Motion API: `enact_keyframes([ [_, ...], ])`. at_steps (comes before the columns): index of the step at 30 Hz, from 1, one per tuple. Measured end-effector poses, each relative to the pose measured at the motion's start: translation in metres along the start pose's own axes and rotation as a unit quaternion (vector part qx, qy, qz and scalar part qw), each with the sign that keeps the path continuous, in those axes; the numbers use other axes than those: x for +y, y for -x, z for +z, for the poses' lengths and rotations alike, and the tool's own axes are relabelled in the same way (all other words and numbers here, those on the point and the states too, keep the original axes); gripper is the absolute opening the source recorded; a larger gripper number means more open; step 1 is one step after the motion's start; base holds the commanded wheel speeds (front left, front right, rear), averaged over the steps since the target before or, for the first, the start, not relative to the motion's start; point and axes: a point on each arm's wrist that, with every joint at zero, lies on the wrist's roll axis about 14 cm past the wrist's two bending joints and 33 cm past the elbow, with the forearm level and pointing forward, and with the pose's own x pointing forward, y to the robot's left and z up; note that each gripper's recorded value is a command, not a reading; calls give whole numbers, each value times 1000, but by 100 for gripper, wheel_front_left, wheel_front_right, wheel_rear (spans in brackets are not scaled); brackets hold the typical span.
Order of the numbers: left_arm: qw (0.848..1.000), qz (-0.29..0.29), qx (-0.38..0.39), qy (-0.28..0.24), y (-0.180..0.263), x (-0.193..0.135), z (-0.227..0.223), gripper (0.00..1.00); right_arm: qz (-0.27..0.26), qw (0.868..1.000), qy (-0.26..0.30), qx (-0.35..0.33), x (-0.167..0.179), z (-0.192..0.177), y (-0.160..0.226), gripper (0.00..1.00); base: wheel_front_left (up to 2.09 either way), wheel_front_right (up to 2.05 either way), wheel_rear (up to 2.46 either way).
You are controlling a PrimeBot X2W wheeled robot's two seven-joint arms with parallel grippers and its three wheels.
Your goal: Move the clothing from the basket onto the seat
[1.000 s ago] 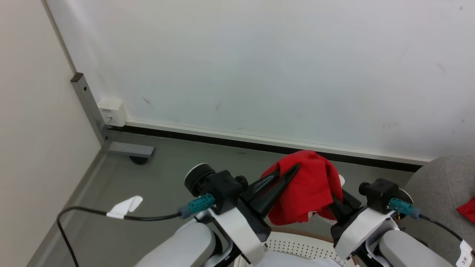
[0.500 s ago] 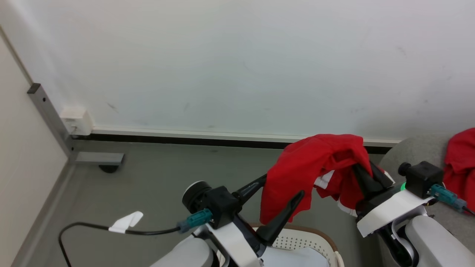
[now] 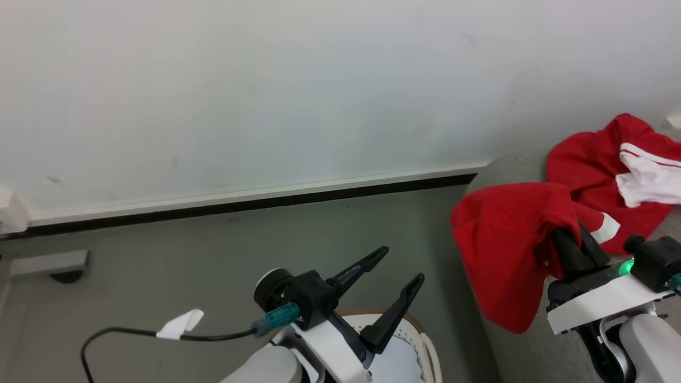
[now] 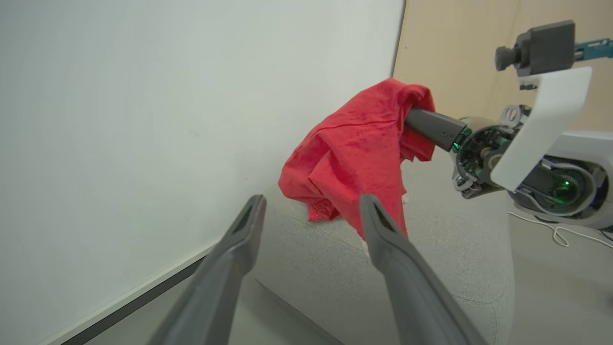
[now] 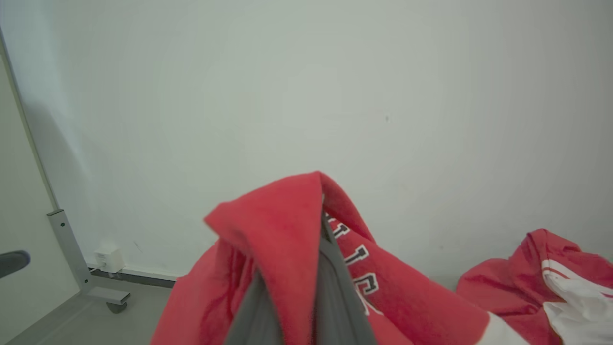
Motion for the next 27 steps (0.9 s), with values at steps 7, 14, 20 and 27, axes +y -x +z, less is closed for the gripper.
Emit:
enact_keyframes([
  [7, 999, -42, -1, 20, -27, -16, -10, 100, -72, 997, 15, -18, -45, 16, 31, 0, 0, 0, 0],
  [14, 997, -69, 0, 39, -48, -25, -24, 100, -131, 991, 19, -20, -72, 17, 63, 0, 0, 0, 0],
  [20, 994, -98, 1, 50, -62, -38, -34, 100, -171, 985, 25, -21, -88, 20, 87, 0, 0, 0, 0],
  [27, 992, -117, 2, 56, -70, -47, -41, 100, -196, 980, 29, -20, -99, 22, 99, 0, 0, 0, 0],
])
